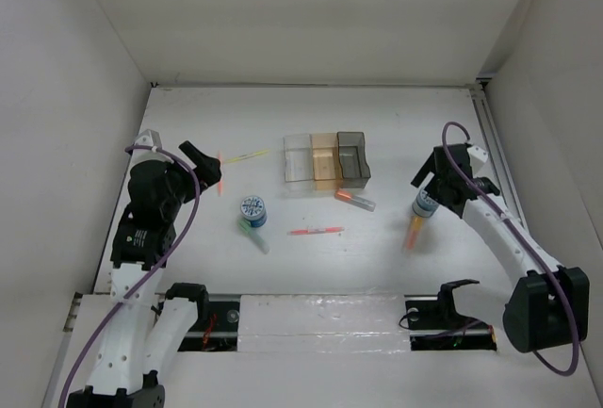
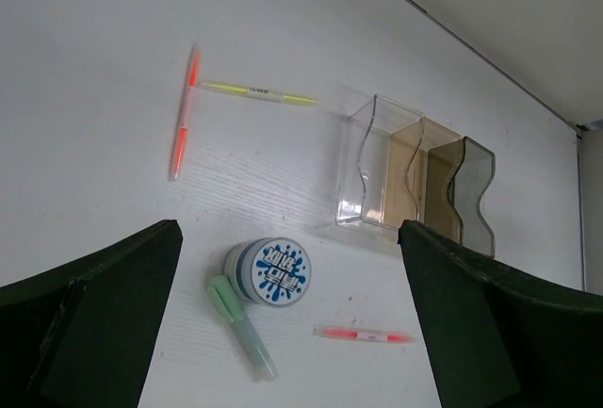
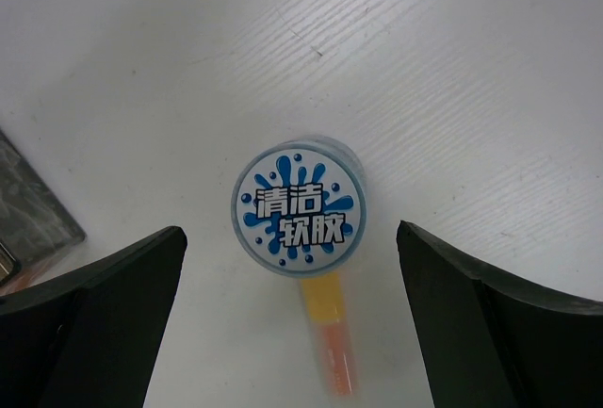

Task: Sort the stationery into containers
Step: Pick up the stationery from the center of the board.

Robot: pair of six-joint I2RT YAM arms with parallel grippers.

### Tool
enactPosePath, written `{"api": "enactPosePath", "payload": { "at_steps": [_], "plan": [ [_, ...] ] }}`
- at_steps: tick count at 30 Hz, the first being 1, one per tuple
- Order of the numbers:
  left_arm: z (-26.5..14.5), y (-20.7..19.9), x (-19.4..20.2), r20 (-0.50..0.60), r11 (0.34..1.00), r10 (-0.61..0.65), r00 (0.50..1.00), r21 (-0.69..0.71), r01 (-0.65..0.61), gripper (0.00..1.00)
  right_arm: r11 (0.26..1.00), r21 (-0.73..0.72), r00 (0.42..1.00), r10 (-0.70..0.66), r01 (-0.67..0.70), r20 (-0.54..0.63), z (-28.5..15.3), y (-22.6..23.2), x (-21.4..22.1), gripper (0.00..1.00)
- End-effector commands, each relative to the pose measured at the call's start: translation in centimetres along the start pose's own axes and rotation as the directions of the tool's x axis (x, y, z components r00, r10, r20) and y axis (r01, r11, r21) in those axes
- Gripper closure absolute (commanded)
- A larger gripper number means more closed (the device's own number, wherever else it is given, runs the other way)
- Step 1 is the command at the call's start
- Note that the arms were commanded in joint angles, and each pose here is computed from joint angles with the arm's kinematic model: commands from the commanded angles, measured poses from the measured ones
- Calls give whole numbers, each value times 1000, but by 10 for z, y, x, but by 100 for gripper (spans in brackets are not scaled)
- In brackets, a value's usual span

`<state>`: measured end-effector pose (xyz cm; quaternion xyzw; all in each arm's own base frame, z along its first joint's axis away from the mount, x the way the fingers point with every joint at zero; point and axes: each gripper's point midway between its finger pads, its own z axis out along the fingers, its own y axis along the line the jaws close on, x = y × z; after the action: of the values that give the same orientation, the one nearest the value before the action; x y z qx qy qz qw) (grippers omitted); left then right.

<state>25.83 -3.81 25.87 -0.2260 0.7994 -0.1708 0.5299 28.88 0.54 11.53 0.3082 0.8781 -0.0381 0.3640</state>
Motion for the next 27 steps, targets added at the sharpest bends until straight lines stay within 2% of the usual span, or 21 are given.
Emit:
{"api": "enactPosePath", "payload": {
  "at_steps": [1,6,16,25,27],
  "plan": [
    [-4,-9,-12,46,999,13,999,46,-15,0,994,-108,1000,10,-8,19,6,22,-9,0],
    [-4,-9,-12,46,999,13,999,46,-15,0,998,-67,999,-16,14,-31,21,19,4,0],
    [-6,-10,-13,54,999,12,998,51,-15,0,999,37,999,-26,28,-42,41,-1,16,4],
    [-6,-11,-12,49,998,13,999,59,-16,0,998,68,999,-11,14,-49,47,-11,20,16],
    [-6,-11,-12,49,998,13,999,59,-16,0,998,69,999,-11,14,-49,47,-11,20,16]
  ]
}}
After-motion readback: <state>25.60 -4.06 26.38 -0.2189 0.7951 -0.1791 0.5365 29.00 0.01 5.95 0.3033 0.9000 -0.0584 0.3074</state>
